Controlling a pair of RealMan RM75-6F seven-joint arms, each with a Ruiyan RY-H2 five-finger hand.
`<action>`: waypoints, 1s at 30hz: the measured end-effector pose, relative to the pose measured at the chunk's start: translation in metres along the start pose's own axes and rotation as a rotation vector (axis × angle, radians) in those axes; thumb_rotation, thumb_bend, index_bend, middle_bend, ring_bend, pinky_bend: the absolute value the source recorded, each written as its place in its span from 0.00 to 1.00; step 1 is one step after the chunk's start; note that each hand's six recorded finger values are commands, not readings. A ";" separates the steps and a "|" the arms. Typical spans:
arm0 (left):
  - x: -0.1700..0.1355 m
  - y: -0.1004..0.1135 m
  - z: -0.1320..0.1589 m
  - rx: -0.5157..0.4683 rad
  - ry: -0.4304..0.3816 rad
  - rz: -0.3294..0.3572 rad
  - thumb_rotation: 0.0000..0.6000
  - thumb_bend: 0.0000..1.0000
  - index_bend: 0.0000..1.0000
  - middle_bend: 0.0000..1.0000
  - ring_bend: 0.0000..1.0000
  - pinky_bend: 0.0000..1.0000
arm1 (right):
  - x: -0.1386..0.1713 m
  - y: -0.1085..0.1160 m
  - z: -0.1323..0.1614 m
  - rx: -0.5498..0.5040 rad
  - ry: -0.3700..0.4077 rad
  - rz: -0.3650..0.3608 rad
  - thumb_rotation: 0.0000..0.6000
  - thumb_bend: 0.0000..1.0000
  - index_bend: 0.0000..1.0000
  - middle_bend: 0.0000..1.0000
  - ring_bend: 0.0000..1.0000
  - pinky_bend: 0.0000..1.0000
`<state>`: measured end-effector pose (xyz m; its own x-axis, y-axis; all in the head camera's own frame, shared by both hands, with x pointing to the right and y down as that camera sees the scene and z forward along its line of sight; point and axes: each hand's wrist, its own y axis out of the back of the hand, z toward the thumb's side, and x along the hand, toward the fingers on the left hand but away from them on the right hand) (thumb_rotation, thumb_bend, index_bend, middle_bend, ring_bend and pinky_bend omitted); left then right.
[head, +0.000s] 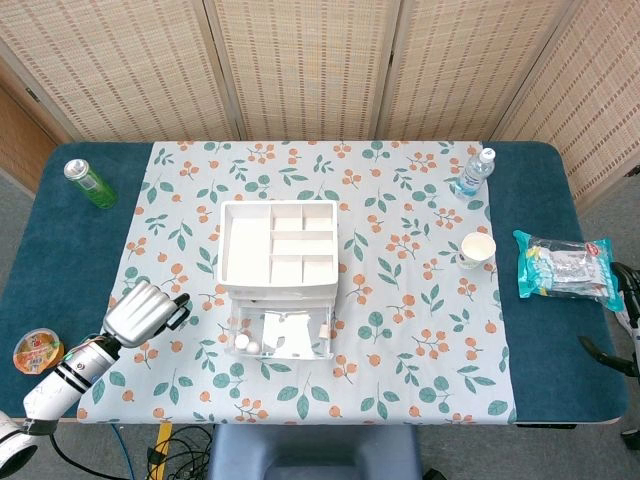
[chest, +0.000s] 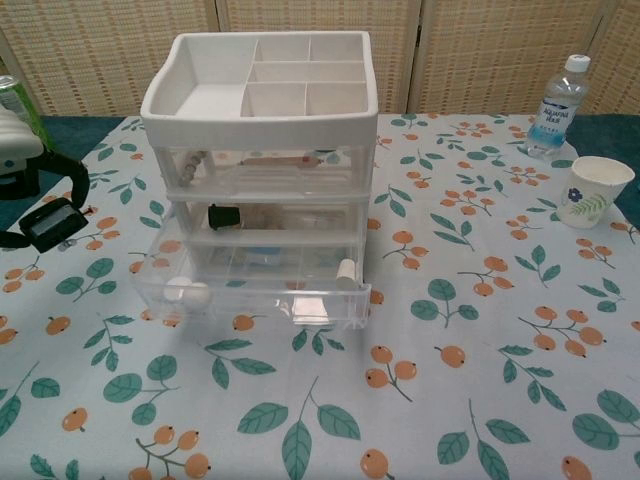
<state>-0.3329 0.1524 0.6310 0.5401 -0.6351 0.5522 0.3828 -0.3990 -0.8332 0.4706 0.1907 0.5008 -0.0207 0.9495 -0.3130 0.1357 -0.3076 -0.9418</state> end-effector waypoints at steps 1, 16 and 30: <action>0.000 -0.003 0.000 -0.002 0.000 -0.010 1.00 0.23 0.44 0.96 1.00 1.00 | 0.000 0.000 0.000 0.000 0.001 0.001 1.00 0.19 0.00 0.09 0.24 0.24; 0.011 -0.032 0.020 -0.046 -0.005 -0.080 1.00 0.23 0.28 0.92 0.99 1.00 | 0.002 0.002 0.002 0.002 0.004 -0.003 1.00 0.19 0.00 0.09 0.24 0.24; -0.006 -0.008 -0.006 -0.116 0.208 0.047 1.00 0.22 0.20 0.75 0.76 1.00 | 0.001 0.003 0.001 0.010 0.011 0.006 1.00 0.19 0.00 0.09 0.24 0.24</action>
<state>-0.3438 0.1553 0.6343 0.3850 -0.7725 0.5050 0.2658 -0.4312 -0.8622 0.4697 0.1909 0.4973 -0.0089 0.9484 -0.3169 0.1262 -0.3133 -0.9412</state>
